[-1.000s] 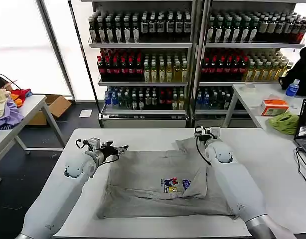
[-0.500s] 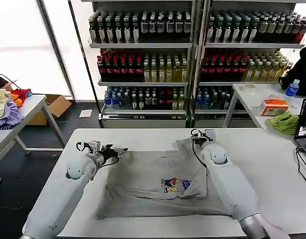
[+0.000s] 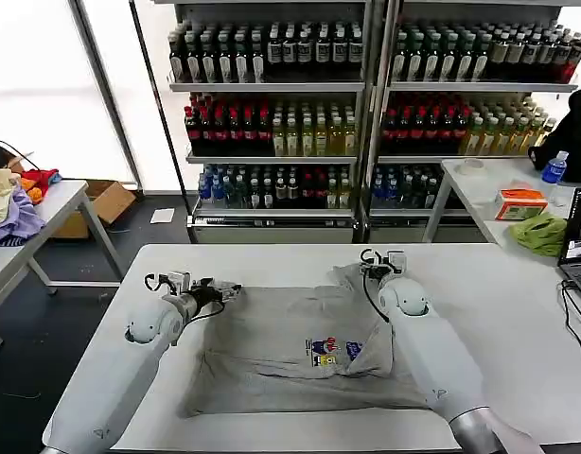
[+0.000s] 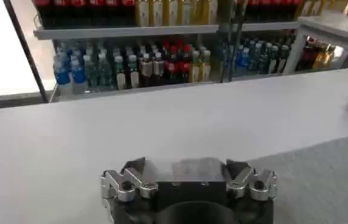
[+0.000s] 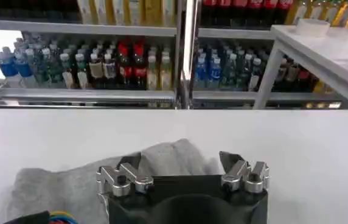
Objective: Fold and organize the clothes.
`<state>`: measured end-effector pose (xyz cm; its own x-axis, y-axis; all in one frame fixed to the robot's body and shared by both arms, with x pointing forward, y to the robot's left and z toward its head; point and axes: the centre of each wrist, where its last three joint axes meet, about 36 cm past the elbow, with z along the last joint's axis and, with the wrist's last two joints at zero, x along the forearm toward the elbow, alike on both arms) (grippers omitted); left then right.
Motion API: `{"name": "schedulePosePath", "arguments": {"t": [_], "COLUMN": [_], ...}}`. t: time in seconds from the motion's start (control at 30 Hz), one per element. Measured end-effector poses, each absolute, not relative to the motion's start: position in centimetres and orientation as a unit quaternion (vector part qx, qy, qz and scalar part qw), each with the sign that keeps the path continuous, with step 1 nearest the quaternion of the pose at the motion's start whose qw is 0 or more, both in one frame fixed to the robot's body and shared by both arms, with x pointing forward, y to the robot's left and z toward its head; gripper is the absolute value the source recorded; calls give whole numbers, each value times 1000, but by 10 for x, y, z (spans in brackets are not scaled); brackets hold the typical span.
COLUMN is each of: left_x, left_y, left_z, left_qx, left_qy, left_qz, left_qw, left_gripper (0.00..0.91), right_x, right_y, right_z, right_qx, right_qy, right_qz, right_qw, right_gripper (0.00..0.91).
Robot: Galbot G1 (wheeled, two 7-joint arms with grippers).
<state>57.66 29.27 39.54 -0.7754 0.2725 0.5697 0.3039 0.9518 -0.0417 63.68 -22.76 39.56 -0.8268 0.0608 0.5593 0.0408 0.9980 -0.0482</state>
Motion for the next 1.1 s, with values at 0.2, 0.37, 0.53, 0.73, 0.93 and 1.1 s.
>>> {"name": "schedulePosePath", "arguments": {"t": [0.2, 0.37, 0.53, 0.73, 0.93, 1.1], "left_x": [571, 565, 560, 558, 557, 555], "left_y": [291, 287, 281, 276, 271, 273], "left_z": [392, 390, 386, 383, 386, 391], "left_qx": [-155, -160, -165, -167, -169, -166], "left_qy": [-941, -939, -938, -938, -942, -946], "left_qz": [-29, -32, -30, -26, -20, -19], "left_qw": [300, 303, 304, 301, 289, 277], "left_gripper": [10, 10, 10, 10, 10, 0], "right_x": [631, 624, 616, 606, 596, 586], "right_y": [-229, -235, -239, -243, -245, -243], "right_z": [389, 382, 377, 375, 380, 388], "right_qx": [-30, -35, -37, -37, -35, -27], "right_qy": [-953, -951, -950, -949, -952, -956], "right_qz": [5, 4, 3, -4, -13, -21], "right_qw": [302, 307, 311, 312, 304, 290], "right_gripper": [0, 0, 0, 0, 0, 0]}}
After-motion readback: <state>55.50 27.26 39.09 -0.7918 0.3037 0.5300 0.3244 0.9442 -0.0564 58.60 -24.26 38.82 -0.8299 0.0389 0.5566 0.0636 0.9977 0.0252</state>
